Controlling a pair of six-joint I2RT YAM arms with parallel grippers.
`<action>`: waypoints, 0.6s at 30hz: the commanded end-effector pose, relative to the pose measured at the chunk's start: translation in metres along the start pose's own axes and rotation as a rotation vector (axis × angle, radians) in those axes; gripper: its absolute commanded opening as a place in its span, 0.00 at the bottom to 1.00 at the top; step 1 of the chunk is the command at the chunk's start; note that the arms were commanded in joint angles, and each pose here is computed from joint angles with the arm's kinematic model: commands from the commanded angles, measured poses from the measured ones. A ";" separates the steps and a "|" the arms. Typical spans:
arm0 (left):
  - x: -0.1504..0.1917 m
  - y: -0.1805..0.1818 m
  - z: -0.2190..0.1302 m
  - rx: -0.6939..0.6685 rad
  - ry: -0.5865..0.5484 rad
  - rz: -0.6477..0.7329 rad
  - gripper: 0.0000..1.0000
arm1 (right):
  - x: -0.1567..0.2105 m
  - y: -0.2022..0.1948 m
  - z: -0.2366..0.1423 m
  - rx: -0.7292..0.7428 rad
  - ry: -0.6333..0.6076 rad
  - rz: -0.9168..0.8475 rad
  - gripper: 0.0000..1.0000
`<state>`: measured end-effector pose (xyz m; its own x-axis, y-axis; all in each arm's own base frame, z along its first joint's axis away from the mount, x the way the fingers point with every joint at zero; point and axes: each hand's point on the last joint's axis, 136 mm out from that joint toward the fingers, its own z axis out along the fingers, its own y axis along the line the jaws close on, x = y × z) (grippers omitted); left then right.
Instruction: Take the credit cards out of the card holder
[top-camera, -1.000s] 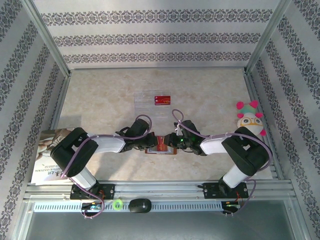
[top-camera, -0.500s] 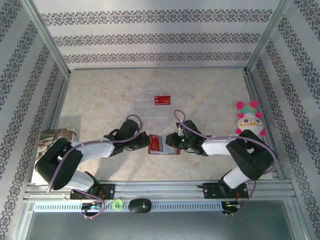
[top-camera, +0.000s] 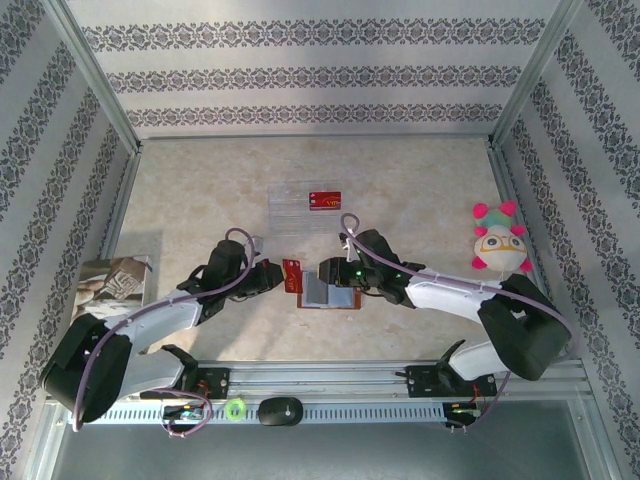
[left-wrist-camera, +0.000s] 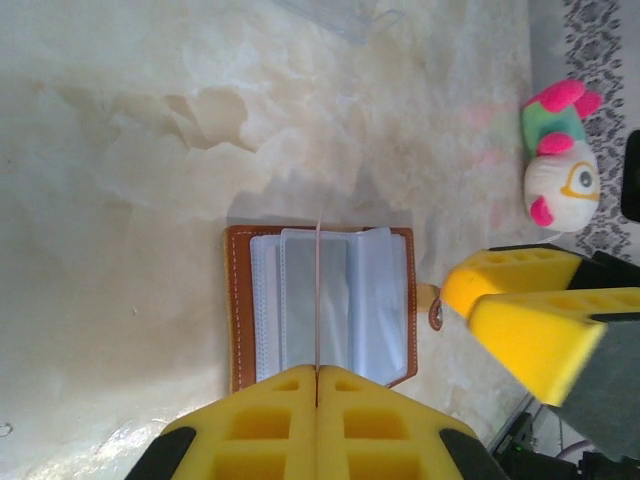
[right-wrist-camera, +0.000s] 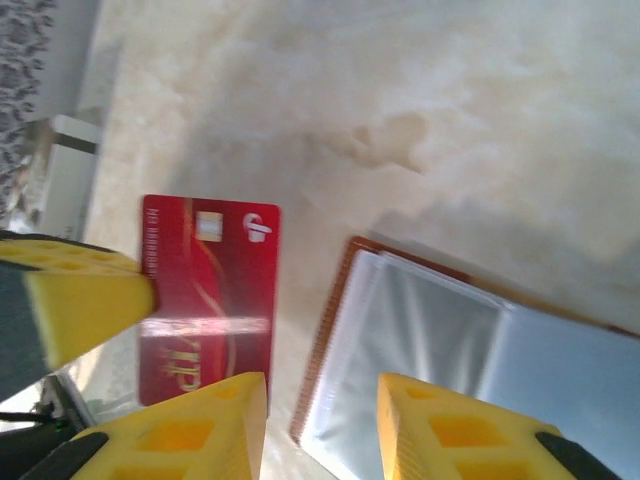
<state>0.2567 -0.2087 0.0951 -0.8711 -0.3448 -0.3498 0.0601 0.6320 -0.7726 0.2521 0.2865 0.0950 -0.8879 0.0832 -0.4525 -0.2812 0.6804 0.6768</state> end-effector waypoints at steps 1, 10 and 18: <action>-0.018 -0.034 -0.013 0.161 -0.069 0.059 0.00 | -0.011 0.027 -0.008 -0.090 -0.014 -0.093 0.37; -0.032 -0.079 -0.046 0.397 -0.180 0.139 0.00 | -0.031 0.088 -0.028 -0.432 0.008 -0.113 0.42; -0.035 -0.099 -0.063 0.484 -0.210 0.182 0.00 | -0.037 0.108 -0.031 -0.549 0.011 -0.085 0.46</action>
<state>0.2522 -0.2164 0.1942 -0.7465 -0.4032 -0.5293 0.3911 0.3777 -0.8393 0.2423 0.3266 0.1744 -0.8726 0.0252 -0.4878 -0.4563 0.3141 0.8325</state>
